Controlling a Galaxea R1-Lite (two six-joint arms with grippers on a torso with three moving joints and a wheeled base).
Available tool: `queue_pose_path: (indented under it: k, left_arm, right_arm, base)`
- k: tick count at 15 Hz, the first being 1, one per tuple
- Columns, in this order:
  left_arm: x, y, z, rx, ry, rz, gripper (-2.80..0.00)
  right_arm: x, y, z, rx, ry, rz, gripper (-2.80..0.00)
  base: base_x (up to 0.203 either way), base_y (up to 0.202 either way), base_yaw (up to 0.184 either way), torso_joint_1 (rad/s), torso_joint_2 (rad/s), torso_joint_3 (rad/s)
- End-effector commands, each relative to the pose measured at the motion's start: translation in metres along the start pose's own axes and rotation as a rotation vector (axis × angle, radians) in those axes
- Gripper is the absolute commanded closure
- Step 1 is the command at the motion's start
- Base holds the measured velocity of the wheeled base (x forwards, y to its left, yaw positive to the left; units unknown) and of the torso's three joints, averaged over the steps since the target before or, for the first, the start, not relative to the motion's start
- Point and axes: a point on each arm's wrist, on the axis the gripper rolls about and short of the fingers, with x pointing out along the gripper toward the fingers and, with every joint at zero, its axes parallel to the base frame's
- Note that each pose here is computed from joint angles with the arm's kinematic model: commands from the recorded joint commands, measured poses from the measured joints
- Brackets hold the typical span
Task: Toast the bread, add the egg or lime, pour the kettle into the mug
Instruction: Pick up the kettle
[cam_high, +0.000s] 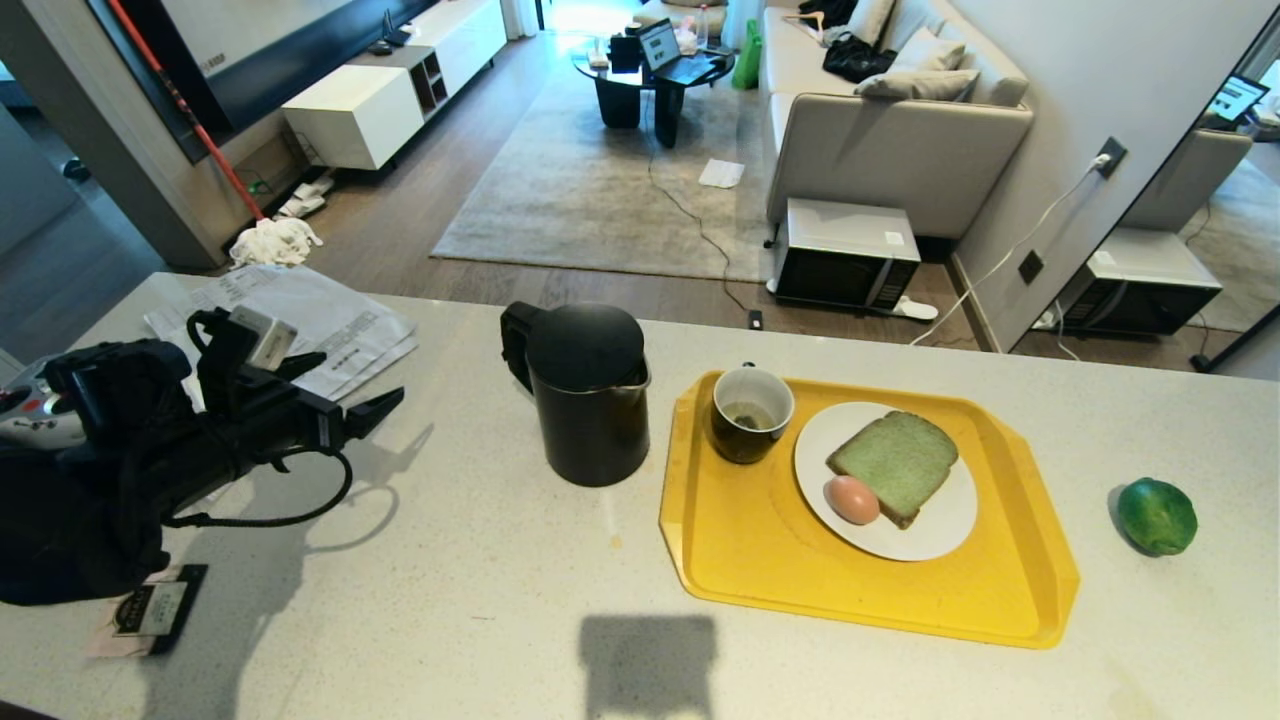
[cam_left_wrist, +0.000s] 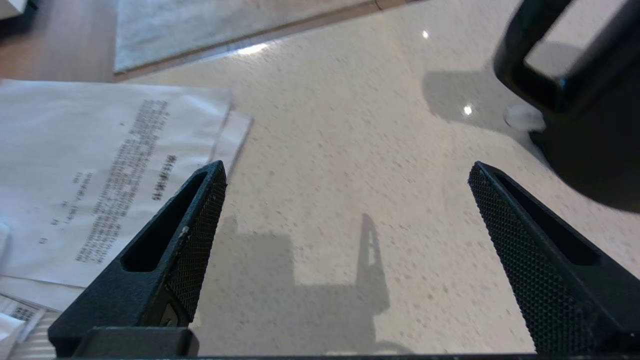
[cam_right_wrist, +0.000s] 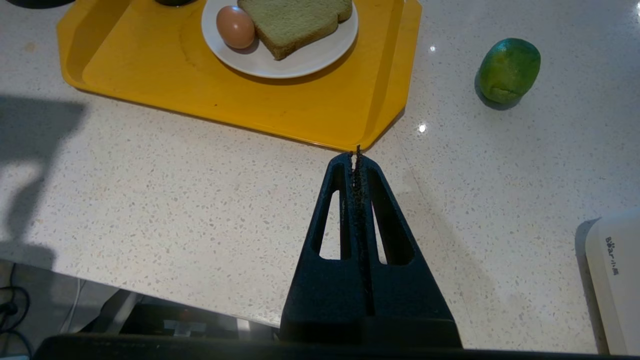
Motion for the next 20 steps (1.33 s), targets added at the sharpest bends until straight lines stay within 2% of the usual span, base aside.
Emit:
queue_pose_path:
  k: [1,4,7,12,20]
  left_arm:
    - [0.01,0.004,-0.014,-0.011,-0.047,0.019,-2.8]
    - [0.033,0.006,-0.033,0.001,-0.143,0.033,-2.8]
    - [0.06,0.01,-0.033,0.004,-0.25,0.034,-2.8]
    - [0.074,-0.006,-0.03,-0.019,-0.234,-0.018,-2.8]
    - [0.074,-0.014,-0.021,-0.008,-0.25,-0.017,-2.8]
  right_arm:
    - [0.0,0.0,0.0,0.0,0.002,0.002,0.0]
    - [0.0,0.0,0.0,0.0,0.004,0.002,0.0]
    - [0.0,0.0,0.0,0.0,0.002,0.002,0.0]
    - [0.0,0.0,0.0,0.0,0.002,0.002,0.0]
    - [0.0,0.0,0.0,-0.001,0.002,0.002,0.0]
  base:
    - [0.0,0.0,0.0,0.0,0.0,0.0]
    - [0.0,0.0,0.0,0.0,0.0,0.0]
    - [0.0,0.0,0.0,0.0,0.0,0.0]
    - [0.0,0.0,0.0,0.0,0.0,0.0]
    - [0.0,0.0,0.0,0.0,0.0,-0.044]
